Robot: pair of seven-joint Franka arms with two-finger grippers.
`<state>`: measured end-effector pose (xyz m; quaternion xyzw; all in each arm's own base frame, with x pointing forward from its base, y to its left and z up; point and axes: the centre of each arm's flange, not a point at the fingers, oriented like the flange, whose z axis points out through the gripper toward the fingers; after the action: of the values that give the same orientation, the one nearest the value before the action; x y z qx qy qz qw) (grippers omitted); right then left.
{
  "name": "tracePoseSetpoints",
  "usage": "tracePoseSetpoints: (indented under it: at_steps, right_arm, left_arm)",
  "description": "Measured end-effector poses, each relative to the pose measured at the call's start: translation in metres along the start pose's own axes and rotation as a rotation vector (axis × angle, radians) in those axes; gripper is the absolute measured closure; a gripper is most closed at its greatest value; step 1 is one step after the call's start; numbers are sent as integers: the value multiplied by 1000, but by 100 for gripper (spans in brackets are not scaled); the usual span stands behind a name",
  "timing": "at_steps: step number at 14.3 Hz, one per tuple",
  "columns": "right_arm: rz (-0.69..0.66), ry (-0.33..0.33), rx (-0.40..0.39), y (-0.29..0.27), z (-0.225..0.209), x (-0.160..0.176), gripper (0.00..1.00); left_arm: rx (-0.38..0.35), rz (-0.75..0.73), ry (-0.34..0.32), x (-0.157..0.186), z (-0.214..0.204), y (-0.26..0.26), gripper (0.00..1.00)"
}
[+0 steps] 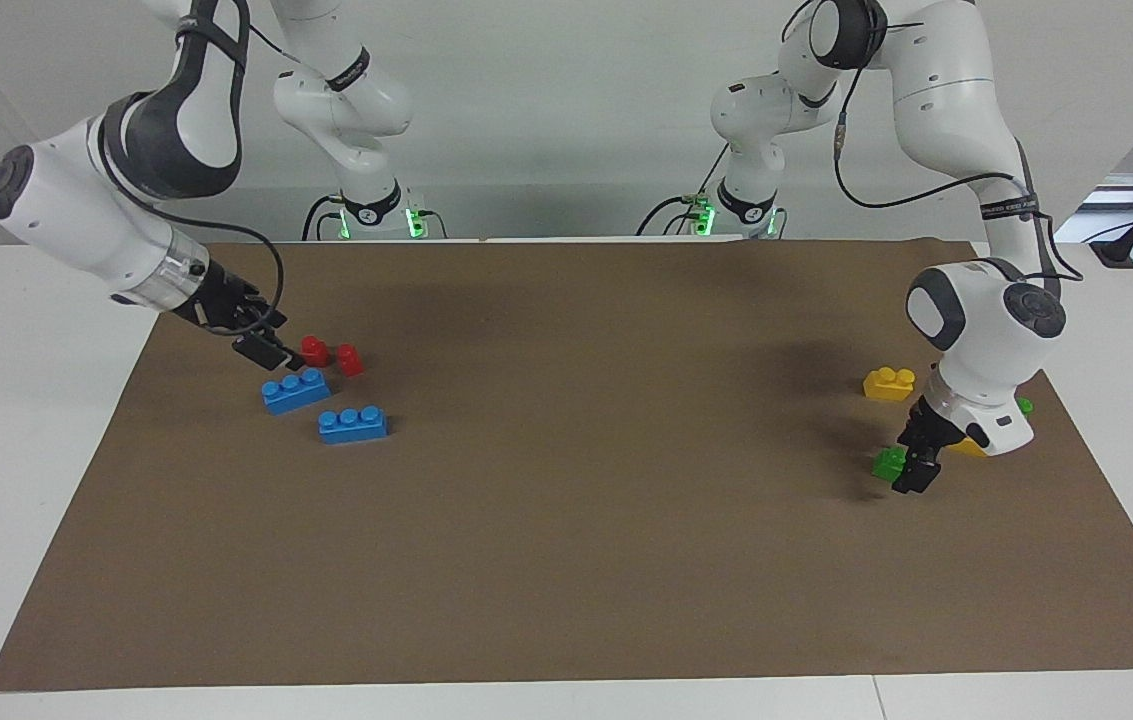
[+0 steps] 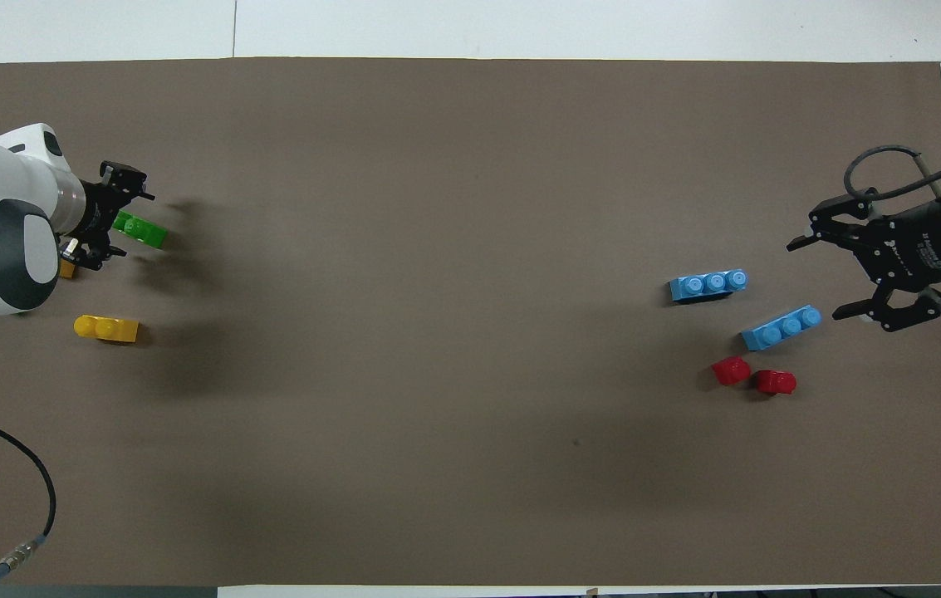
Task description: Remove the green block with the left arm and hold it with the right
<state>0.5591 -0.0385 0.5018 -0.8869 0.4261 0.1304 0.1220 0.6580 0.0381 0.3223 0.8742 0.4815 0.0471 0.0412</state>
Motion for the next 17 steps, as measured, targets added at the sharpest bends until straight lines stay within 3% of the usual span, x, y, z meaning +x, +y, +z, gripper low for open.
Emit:
tracePoseSetpoints:
  at_steps: [4,9,12,15,17]
  right_arm:
    - [-352,125,-81,-5,-60,-57,0]
    - [-692,218,-194,6,-104,-68,0]
    - [-756,246,-238,1,-105,-72,0]
    - [-774,313,-215,-8,-110,-71,0]
    - [-773,321,-211,-8,-111,-70,0]
  left_arm:
    - [-12,92,16,-9,-31,13,0]
    - [58,306,6,-22,-99,15,0]
    - [83,471,-9,-24,-147,16,0]
    - [94,647,-19,-34,-190,9,0]
    - [100,740,-22,-44,-220,2,0]
